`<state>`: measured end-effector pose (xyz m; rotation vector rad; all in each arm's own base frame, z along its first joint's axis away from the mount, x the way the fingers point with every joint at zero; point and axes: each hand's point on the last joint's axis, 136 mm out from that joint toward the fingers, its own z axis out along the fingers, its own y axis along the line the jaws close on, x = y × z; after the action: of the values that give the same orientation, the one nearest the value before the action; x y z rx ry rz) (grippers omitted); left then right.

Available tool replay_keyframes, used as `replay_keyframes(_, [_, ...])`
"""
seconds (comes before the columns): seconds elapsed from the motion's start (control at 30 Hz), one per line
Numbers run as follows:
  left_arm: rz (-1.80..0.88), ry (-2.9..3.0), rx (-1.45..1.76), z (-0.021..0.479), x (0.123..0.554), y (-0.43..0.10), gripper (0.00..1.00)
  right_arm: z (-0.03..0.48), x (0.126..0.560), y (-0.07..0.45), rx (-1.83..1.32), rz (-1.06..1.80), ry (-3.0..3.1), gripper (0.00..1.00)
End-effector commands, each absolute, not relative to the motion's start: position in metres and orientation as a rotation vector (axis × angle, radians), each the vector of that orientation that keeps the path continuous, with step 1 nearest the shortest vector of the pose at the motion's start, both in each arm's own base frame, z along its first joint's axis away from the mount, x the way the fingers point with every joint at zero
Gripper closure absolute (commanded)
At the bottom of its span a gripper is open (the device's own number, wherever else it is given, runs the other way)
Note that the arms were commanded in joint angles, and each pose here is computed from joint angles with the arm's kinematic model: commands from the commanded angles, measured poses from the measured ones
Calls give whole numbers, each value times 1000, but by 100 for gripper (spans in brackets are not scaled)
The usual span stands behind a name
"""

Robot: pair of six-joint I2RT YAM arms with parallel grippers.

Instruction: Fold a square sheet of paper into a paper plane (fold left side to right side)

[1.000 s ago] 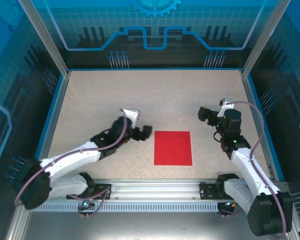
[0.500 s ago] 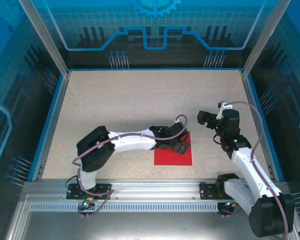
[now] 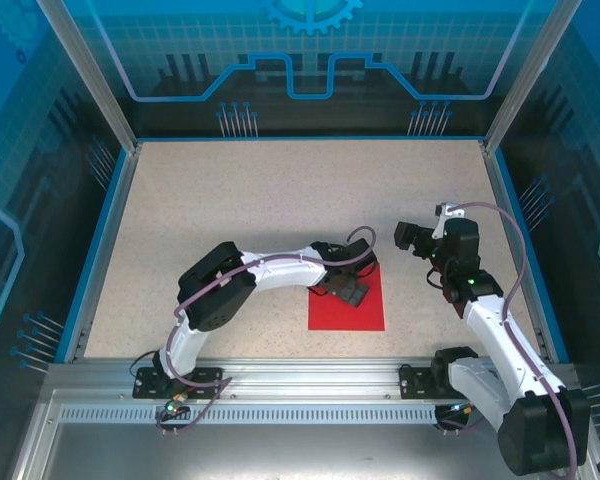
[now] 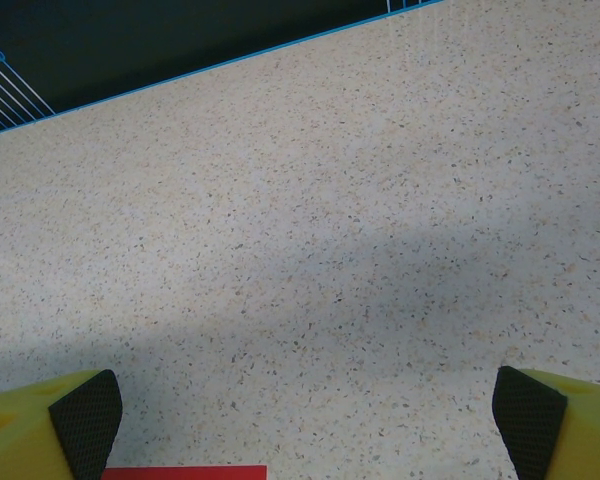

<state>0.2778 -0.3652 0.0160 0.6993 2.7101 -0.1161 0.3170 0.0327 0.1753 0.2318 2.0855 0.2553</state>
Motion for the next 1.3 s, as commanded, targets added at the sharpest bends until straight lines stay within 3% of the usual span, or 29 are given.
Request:
replay_keyframes(0.0, [-55,2784,728,-5,274,-350,1,191,318,38,199,262,2059,1])
replay_keyframes(0.3, [-58,2800,678,-20,307,-325,1,191,318,40,185,274,2065,1])
replay_keyframes(0.67, [-93,2725,721,1,360,-313,1,167,322,50,166,306,2183,1])
replay_keyframes(1.0, [-406,2649,539,77,330,-314,1,104,356,116,-57,328,2533,1])
replay_keyframes(1.13, [-671,2712,375,75,296,-319,1,77,369,143,-111,329,2613,1])
replay_keyframes(1.27, [-743,2776,311,60,282,-320,4,57,379,160,-145,317,2675,1])
